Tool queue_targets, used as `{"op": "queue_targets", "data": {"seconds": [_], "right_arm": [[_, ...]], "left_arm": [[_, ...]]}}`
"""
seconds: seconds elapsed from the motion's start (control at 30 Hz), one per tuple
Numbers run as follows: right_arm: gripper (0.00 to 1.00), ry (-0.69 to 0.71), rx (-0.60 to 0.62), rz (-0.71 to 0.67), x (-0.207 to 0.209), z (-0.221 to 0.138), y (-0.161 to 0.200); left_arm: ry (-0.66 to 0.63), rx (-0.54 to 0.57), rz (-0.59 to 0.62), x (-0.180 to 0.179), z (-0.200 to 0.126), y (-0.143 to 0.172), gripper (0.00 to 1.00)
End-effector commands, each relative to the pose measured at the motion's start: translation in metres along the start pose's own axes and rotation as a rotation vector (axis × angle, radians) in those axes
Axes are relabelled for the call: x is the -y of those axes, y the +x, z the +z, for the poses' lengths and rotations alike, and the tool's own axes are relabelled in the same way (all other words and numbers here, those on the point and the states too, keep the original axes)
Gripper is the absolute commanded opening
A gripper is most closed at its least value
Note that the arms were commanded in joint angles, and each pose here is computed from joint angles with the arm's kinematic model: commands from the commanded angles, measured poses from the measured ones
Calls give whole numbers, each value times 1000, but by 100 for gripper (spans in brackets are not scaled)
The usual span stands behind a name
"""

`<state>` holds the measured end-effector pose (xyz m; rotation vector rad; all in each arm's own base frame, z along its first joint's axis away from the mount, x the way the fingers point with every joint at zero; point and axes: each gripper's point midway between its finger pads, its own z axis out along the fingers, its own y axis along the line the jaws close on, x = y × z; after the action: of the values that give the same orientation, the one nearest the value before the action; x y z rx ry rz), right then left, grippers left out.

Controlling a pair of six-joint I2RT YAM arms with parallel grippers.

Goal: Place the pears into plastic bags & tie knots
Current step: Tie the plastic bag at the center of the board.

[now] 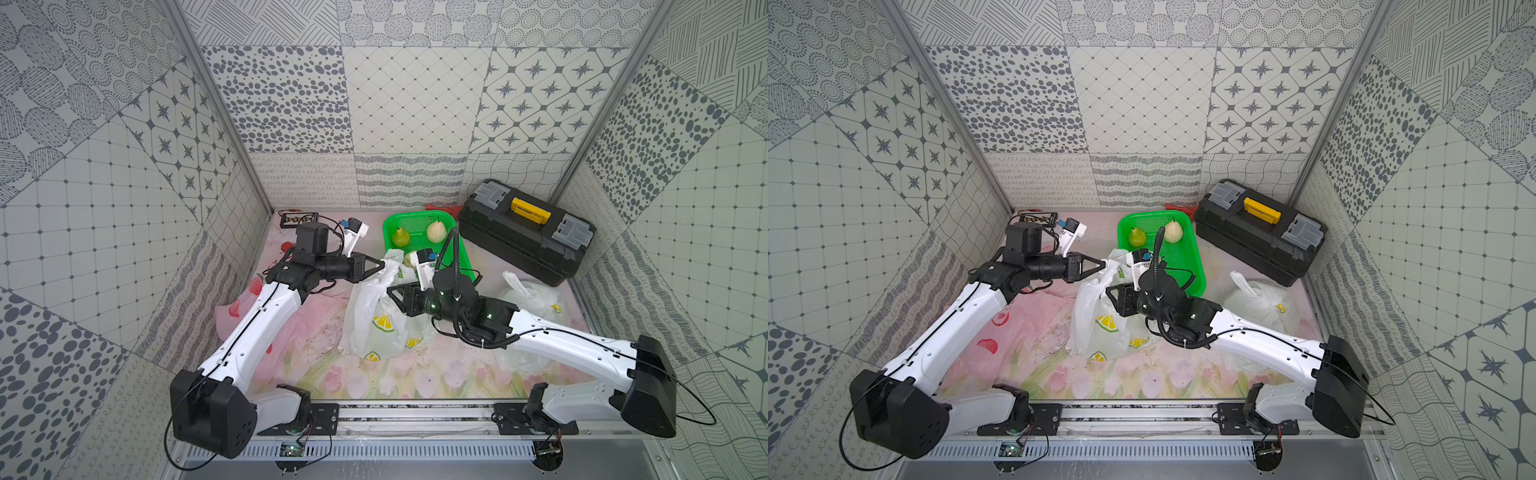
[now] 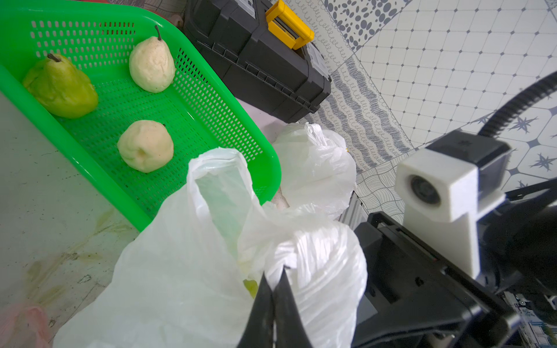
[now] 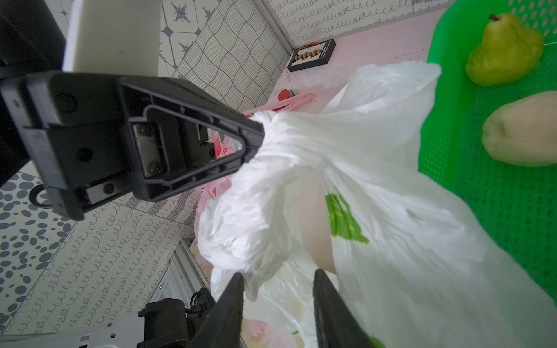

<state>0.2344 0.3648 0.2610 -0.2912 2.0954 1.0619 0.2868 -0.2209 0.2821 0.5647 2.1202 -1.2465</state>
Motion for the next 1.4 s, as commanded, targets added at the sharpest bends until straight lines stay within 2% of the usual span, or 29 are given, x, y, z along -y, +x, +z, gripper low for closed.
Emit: {"op": "queue_targets", "data": {"seconds": [0.0,0.2,0.47,0.63,0.7,0.77,1.0,1.2,1.37], "right_arm": [[41,-55,28,15,-19,-2,-14],[43,-68,21,40,-23,10,-13],[34,-23,30,42,-19,14,-18],[37,6,21,46,-16,16,-18],[43,-1,9,50,-18,20,-16],[44,-11,-4,57,-21,23,-15],[27,4,-6,69,-17,23,-13],[2,-7,-23,72,-16,19,-13],[0,46,-62,53,-7,-5,-10]], "left_arm": [[-9,14,26,-1,-2,-3,0],[-10,14,19,-1,-1,-3,0],[-16,15,13,-2,-2,-2,0],[-13,20,6,-3,-1,-3,0],[-14,19,8,-3,0,-2,0],[-18,18,7,-5,0,-2,0],[-25,16,11,-5,-1,-3,0],[-36,21,15,-5,-2,-5,0],[-101,-13,37,-7,-10,-2,0]]}}
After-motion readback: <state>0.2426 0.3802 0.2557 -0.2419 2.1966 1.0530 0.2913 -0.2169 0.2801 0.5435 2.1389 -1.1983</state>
